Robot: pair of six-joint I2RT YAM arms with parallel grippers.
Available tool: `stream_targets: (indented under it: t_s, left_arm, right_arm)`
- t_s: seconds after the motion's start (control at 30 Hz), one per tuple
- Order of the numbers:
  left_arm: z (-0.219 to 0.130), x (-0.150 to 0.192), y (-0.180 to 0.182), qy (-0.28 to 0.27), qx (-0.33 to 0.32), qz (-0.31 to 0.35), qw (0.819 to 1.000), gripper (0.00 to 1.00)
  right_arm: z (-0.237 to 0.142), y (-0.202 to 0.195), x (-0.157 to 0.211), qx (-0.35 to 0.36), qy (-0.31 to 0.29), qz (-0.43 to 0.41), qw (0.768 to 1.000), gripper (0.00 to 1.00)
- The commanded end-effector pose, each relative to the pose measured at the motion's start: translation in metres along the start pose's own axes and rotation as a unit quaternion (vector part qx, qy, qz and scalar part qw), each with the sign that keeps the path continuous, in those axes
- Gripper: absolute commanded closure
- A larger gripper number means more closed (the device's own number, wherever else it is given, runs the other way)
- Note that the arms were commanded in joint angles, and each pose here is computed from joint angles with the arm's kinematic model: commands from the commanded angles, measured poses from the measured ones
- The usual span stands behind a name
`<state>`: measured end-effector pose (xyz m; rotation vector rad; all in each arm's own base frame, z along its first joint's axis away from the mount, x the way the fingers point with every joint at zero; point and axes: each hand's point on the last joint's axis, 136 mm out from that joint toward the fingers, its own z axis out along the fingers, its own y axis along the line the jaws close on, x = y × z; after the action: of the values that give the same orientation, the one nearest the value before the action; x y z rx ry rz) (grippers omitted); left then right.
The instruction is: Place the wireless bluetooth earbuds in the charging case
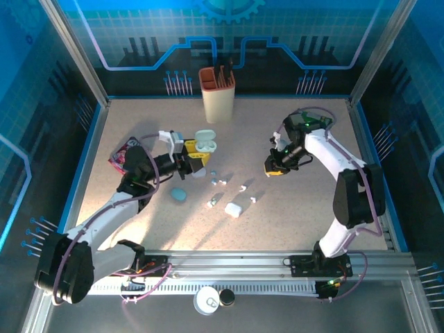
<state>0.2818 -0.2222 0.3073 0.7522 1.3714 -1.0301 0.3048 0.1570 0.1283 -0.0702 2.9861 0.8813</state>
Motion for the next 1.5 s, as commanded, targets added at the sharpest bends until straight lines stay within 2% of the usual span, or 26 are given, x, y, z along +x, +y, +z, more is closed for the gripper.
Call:
stream_targets:
  t_s: [0.0,0.33,0.6,0.83,0.97,1.13,1.47]
  left_arm:
    - [0.008,-0.013,-0.006,-0.009,0.023,0.028,0.999,0.64]
    - [0.023,-0.011,-0.008,-0.004,0.045,0.028,0.999,0.64]
    - [0.031,-0.011,-0.014,0.002,0.072,0.033,0.997,0.63]
    - [0.036,-0.012,-0.018,0.005,0.089,0.032,0.995,0.63]
    - [0.037,-0.012,-0.020,0.005,0.094,0.032,0.995,0.64]
    - [0.037,-0.014,-0.023,0.004,0.098,0.033,0.995,0.64]
    - [0.036,-0.018,-0.027,0.001,0.099,0.034,0.995,0.64]
  right_arm:
    - [-0.019,0.029,0.004,-0.095,-0.019,0.013,0.995,0.82]
    - [-0.052,0.062,0.011,-0.137,-0.056,-0.012,0.989,0.84]
    - [-0.108,0.139,0.025,-0.184,-0.114,-0.176,0.960,0.83]
    - [-0.134,0.200,0.037,-0.215,-0.135,-0.290,0.923,0.82]
    - [-0.139,0.226,0.042,-0.231,-0.137,-0.329,0.905,0.82]
    - [-0.135,0.243,0.039,-0.235,-0.133,-0.345,0.899,0.82]
    - [-0.113,0.240,0.030,-0.206,-0.116,-0.347,0.908,0.82]
